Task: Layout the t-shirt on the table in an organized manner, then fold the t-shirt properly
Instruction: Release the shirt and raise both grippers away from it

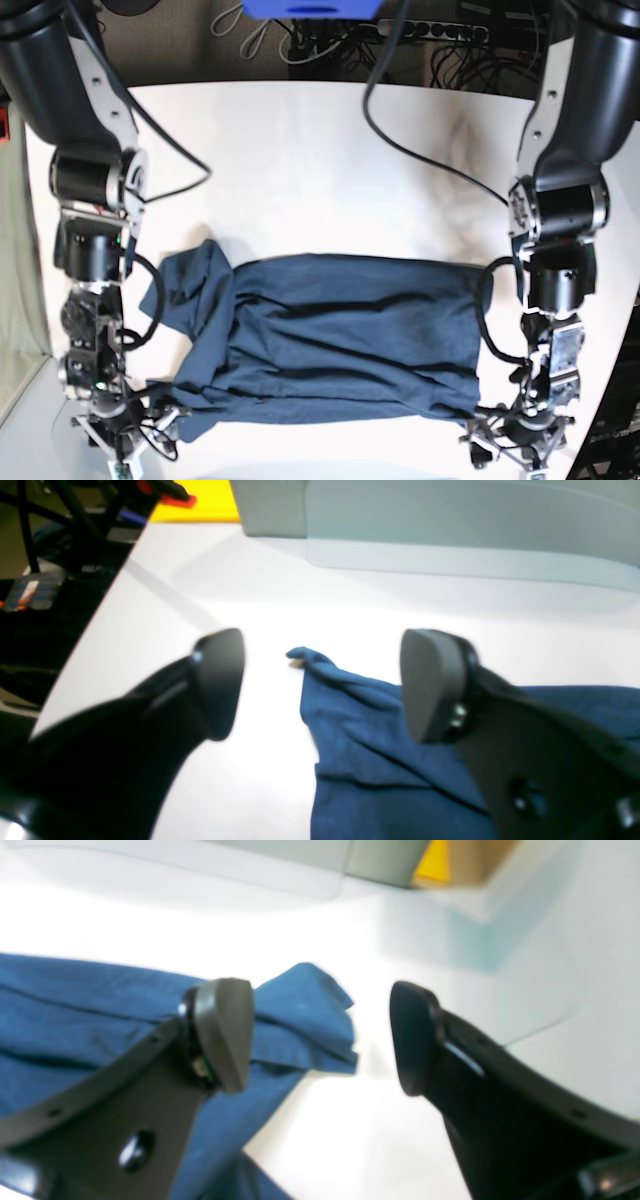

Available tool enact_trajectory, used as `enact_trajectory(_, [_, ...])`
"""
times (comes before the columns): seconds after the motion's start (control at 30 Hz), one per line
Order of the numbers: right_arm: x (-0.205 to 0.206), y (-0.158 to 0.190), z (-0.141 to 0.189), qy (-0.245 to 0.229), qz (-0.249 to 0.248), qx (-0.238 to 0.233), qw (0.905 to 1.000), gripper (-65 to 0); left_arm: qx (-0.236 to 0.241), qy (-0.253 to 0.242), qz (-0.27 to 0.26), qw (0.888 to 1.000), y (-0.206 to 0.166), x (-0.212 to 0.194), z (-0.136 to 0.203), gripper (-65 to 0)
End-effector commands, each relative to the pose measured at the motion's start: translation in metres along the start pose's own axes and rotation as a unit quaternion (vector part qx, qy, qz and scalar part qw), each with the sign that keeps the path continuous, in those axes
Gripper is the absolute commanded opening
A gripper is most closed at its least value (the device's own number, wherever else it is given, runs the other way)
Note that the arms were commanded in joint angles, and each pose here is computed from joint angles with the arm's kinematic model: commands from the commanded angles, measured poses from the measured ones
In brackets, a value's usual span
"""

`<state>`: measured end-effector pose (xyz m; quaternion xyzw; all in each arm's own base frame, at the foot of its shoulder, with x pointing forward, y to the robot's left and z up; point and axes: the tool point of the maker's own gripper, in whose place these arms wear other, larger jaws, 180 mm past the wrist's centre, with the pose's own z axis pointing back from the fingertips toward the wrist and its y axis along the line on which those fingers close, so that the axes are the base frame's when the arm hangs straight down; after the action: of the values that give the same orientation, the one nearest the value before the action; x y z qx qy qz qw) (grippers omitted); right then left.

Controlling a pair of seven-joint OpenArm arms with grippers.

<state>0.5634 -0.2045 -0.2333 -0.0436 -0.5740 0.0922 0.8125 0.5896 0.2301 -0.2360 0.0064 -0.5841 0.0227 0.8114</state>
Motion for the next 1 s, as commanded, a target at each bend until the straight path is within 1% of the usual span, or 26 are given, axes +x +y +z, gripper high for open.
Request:
enact_trajectory(0.0, [0.043,-0.013,0.009,-0.059,0.006,-0.015,0.9981,-22.5,0.001,-0.031,0.003,1.0,0.003,0.028,0.001,-15.3])
enact_trajectory(0.07, [0.036,-0.011,0.023,-0.067,0.019,-0.023,0.9973,-22.5,0.003,-0.011,0.005,1.0,0.005,0.009,0.004,-14.6])
enact_trajectory(0.2, [0.013,-0.01,0.049,-0.046,0.04,-0.036,0.9975,-22.5,0.004,0.029,-0.013,0.999,0.006,-0.043,0.021,-14.6])
enact_trajectory(0.27, [-0.007,-0.005,0.061,-0.032,0.049,-0.037,0.9976,-22.5,0.002,0.04,-0.022,0.999,0.002,-0.062,0.033,-14.6])
enact_trajectory(0.3, [-0.017,-0.002,0.07,-0.031,0.053,-0.038,0.9974,-22.5,0.0,0.049,-0.028,0.998,0.0,-0.076,0.042,-14.6])
enact_trajectory(0.4, [-0.038,-0.004,0.094,-0.029,0.055,-0.05,0.9968,-22.5,0.002,0.058,-0.044,0.997,0.0,-0.101,0.072,-14.6])
enact_trajectory(0.5, [-0.048,-0.003,0.108,-0.026,0.057,-0.054,0.9966,-22.5,0.019,0.066,-0.024,0.997,0.011,-0.123,0.097,-14.5])
enact_trajectory(0.57, [-0.062,0.002,0.114,-0.016,0.058,-0.05,0.9969,-22.5,0.028,0.077,-0.004,0.997,0.015,-0.143,0.109,-14.4])
enact_trajectory(0.67, [-0.081,0.006,0.12,0.003,0.059,-0.045,0.9972,-22.5,0.032,0.093,0.005,0.995,0.016,-0.162,0.116,-14.4])
enact_trajectory(0.87, [-0.106,0.011,0.124,0.029,0.058,-0.039,0.9971,-22.5,0.022,0.119,0.019,0.992,0.002,-0.188,0.116,-14.6])
enact_trajectory(0.97, [-0.118,0.013,0.121,0.044,0.054,-0.035,0.997,-22.5,0.02,0.149,0.028,0.988,0.001,-0.211,0.115,-14.6])
